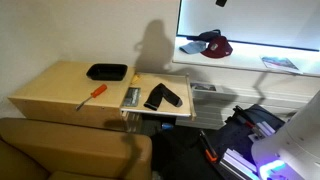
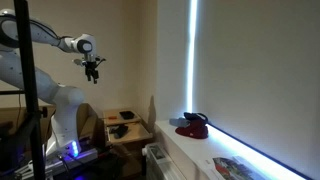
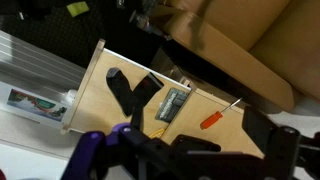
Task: Place the sock next to the black tupperware
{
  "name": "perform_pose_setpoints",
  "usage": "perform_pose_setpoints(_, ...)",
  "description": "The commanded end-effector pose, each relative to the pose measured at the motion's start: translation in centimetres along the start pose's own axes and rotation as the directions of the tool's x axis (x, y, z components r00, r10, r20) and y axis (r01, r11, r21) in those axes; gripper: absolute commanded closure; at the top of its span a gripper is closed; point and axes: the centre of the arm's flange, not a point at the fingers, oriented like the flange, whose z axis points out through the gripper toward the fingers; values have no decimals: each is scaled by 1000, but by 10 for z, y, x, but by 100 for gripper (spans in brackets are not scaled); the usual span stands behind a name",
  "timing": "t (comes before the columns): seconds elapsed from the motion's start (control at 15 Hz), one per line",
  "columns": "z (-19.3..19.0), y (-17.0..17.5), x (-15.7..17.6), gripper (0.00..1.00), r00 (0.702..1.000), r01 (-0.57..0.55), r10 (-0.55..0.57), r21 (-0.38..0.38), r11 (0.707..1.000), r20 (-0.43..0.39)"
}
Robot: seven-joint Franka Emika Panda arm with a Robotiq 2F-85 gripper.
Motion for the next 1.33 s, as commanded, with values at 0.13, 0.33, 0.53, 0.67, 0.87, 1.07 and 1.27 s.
perform_pose_setpoints(0.13, 0, 0, 0, 0, 1000, 0, 0, 0, 1000, 0)
perform_pose_setpoints(0.33, 66, 6, 17, 0, 998, -54, 57, -109, 993, 22)
perform_pose_setpoints(0.53, 129, 0, 18, 0, 996, -77, 83, -176, 981, 26)
perform_pose_setpoints(0.67, 175, -6, 21, 0, 994, -104, 97, -200, 974, -42)
perform_pose_setpoints(0.87, 232, 3, 29, 0, 968, -229, 194, -247, 941, -158)
perform_pose_setpoints(1.07, 273, 16, 53, 0, 921, -374, 325, -260, 890, -213)
perform_pose_setpoints(1.27, 246, 13, 46, 0, 920, -385, 347, -242, 891, -183)
